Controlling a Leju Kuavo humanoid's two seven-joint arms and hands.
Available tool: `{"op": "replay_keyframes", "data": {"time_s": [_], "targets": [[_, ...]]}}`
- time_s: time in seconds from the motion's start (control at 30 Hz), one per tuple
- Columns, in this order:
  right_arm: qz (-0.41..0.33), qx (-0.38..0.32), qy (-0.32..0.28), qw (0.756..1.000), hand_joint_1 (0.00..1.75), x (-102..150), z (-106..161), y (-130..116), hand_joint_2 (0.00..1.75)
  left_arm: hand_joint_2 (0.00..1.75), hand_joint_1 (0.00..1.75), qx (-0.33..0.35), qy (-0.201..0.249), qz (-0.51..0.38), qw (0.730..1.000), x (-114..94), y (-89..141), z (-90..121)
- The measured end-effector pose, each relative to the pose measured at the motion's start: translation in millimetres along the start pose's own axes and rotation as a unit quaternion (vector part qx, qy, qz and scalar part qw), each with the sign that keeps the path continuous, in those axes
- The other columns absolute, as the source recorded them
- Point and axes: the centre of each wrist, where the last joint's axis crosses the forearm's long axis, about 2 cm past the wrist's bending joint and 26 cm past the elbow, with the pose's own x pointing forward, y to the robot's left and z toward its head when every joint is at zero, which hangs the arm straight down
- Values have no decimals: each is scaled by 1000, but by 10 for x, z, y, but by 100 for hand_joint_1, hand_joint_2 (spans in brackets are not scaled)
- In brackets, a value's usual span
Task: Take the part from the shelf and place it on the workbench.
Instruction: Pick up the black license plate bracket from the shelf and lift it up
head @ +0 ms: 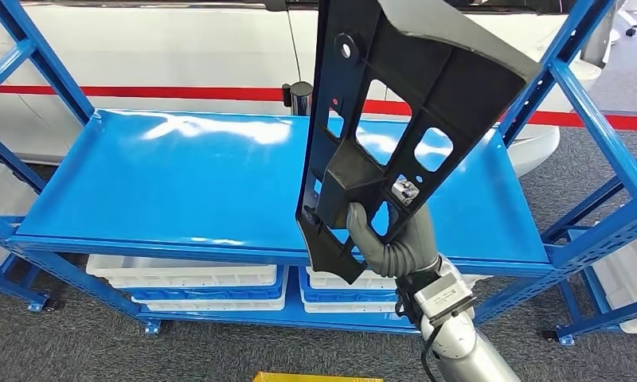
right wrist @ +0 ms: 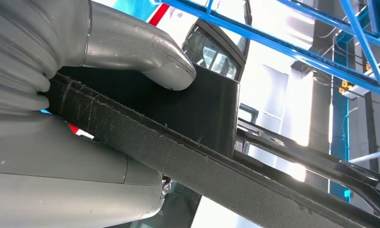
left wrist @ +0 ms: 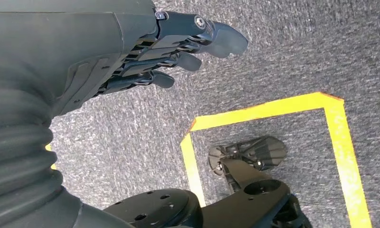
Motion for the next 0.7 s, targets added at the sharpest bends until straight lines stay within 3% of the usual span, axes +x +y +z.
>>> {"op": "replay_keyframes", "data": {"time_s": [0.7], "targets": [[1, 0, 1, 1000, 175, -8, -14, 0, 175, 175, 0, 3, -4, 1, 1000, 39, 25, -18]]}}
